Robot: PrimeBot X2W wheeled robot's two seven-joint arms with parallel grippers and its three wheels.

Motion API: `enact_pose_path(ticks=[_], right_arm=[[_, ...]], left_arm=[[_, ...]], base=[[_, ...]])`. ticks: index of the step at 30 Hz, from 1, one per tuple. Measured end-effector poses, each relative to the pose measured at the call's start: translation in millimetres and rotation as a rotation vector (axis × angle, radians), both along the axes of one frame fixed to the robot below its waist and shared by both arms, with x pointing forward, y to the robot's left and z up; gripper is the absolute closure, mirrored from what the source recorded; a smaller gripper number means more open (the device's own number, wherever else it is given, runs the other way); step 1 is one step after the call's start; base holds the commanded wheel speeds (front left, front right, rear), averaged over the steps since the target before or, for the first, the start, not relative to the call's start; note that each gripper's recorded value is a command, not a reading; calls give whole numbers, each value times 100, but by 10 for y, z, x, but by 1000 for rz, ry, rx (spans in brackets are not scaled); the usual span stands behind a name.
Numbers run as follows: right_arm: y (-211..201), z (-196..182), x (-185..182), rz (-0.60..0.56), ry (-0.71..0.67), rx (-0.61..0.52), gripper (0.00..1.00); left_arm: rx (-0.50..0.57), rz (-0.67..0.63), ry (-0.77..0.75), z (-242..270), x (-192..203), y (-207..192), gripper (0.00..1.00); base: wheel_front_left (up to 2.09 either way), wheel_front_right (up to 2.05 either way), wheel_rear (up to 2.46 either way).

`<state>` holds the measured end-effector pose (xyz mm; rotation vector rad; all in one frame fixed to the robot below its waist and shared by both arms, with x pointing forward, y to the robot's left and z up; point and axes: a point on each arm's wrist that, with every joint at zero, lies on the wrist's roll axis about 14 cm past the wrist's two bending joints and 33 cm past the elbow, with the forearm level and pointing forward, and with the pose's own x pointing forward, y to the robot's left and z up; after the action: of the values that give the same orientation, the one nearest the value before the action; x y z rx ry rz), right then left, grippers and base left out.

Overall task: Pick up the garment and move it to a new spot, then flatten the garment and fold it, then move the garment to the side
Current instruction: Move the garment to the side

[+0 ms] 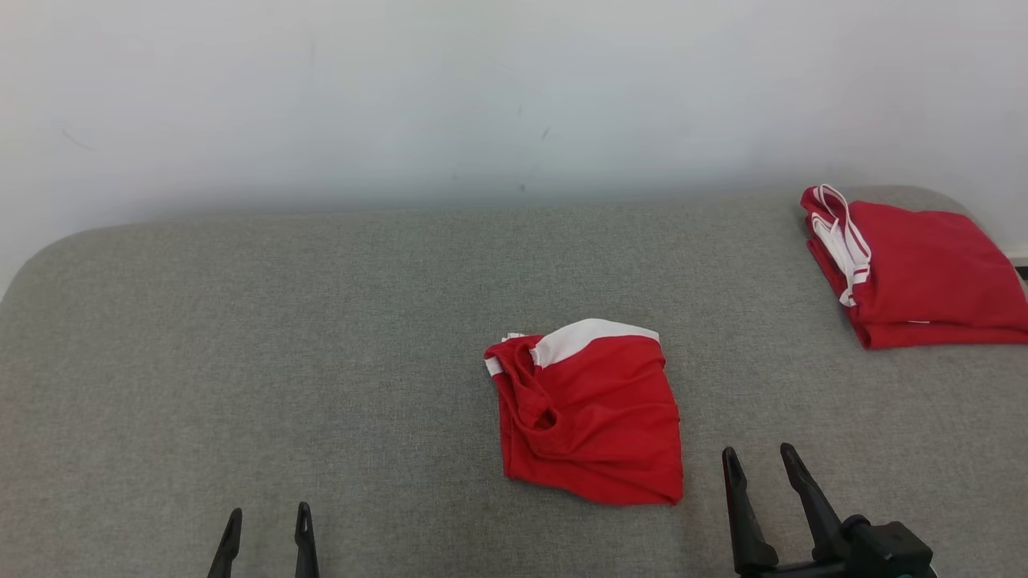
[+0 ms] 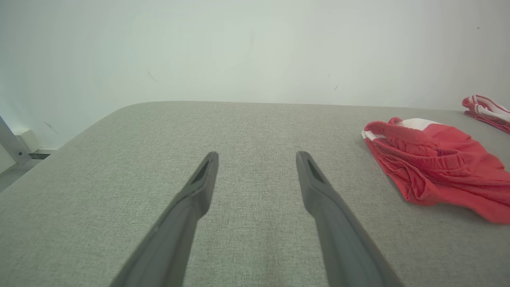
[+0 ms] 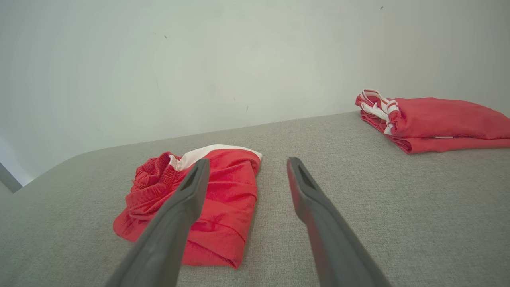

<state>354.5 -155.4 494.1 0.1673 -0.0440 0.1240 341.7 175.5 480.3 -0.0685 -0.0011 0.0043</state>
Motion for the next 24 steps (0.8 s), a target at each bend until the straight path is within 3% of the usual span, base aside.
enact_pose_path(ticks=[24], right_arm=[[41,-64,18,12,21,3,0]], left_arm=[[2,15,2,-7,-22,48,0]], base=[[0,0,0]])
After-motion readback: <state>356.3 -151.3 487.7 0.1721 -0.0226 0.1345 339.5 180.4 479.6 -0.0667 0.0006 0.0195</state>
